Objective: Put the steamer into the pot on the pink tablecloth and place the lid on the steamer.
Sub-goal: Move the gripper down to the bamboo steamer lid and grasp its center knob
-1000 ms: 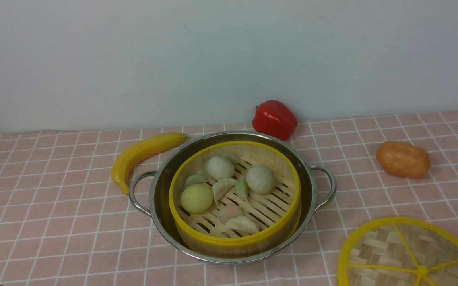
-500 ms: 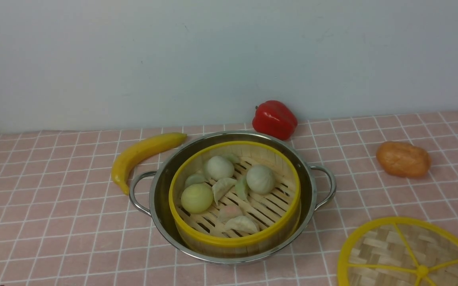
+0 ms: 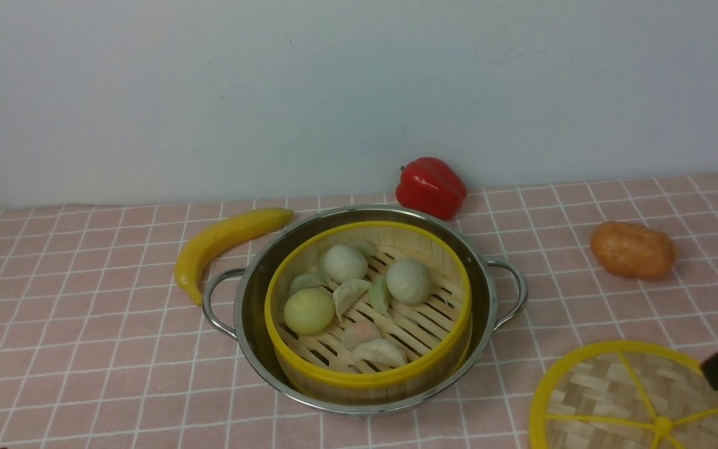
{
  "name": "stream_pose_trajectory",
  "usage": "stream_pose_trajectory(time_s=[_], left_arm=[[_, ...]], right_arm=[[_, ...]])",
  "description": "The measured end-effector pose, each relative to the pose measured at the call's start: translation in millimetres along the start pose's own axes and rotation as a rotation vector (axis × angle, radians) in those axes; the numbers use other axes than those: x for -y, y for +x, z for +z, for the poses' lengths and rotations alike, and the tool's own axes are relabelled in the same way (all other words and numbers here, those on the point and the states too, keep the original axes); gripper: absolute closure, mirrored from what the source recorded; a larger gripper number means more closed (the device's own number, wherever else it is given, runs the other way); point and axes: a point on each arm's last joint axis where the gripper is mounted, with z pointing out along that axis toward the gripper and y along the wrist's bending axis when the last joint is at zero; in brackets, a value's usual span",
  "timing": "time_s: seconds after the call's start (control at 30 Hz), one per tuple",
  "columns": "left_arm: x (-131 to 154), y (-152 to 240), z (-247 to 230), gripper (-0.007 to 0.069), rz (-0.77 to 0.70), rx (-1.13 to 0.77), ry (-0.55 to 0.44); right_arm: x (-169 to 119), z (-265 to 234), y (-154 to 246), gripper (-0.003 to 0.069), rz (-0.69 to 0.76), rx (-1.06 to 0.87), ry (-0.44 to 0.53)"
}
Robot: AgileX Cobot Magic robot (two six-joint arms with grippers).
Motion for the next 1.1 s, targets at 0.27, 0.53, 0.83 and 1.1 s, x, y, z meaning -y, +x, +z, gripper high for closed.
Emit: stream_pose_trajectory(time_s=[0.27,0.53,0.83,1.1], left_arm=[[0,0,0,0.0383,0.0,0.0,0.0],[0,0,0,0.0383,0.0,0.0,0.0],[0,0,0,0.0383,0.0,0.0,0.0],[0,0,0,0.0383,0.0,0.0,0.0]], right_arm=[[-1,85,-33,0.0416,-0.006,-0.278,-0.017],[-3,102,-25,0.0416,0.005,-0.406,0.064],[-2,101,-25,0.0449,0.021,-0.414,0.079],[-1,100,-26,0.0515,0.048,-0.394,0.096]])
